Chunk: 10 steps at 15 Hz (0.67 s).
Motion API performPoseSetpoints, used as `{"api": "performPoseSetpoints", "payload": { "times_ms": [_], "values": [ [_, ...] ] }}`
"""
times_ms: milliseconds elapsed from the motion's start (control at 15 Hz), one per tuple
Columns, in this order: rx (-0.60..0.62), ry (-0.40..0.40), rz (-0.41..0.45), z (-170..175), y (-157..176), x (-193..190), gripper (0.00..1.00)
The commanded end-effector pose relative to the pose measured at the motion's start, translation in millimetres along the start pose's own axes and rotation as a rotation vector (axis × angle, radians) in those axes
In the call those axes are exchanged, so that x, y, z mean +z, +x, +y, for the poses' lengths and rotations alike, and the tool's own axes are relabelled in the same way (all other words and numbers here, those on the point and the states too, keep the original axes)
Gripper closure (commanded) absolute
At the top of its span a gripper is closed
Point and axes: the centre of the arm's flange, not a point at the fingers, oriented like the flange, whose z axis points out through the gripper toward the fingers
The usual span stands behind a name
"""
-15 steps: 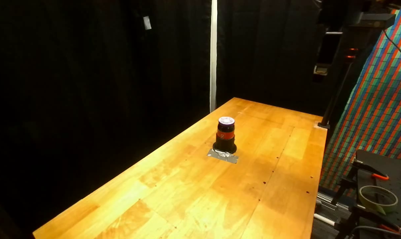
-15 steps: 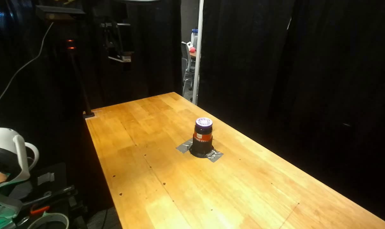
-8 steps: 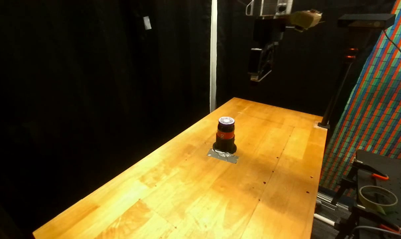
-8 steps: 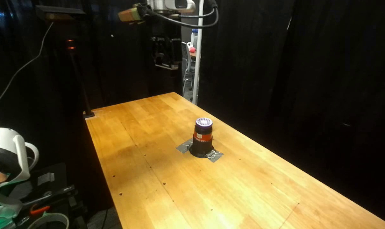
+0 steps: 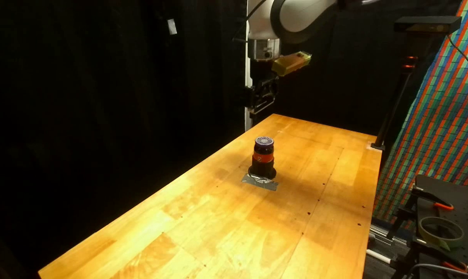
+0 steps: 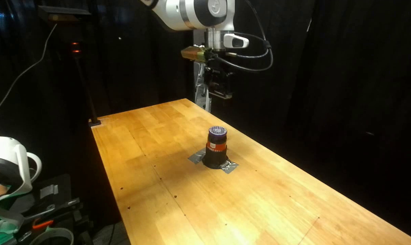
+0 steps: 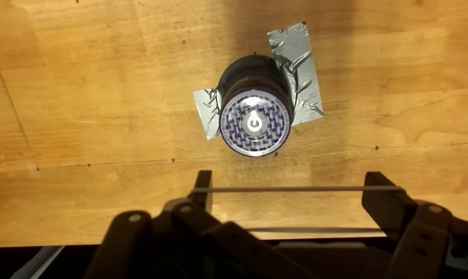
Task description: Put a rubber band around the base of the cup
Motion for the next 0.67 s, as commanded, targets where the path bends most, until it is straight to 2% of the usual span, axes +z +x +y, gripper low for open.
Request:
{"api": "performPoseSetpoints", "payload": {
  "times_ms": [0,333,600],
  "values": [
    [0.04,-0.025,-0.029,1.3,70.7,35.2,0.0],
    [0.067,-0.016,-0.125,14.3,76.4,93.8,0.0],
    [0.076,0.021,-0.203,9.5,70.6,113.1,0.0]
  ]
}}
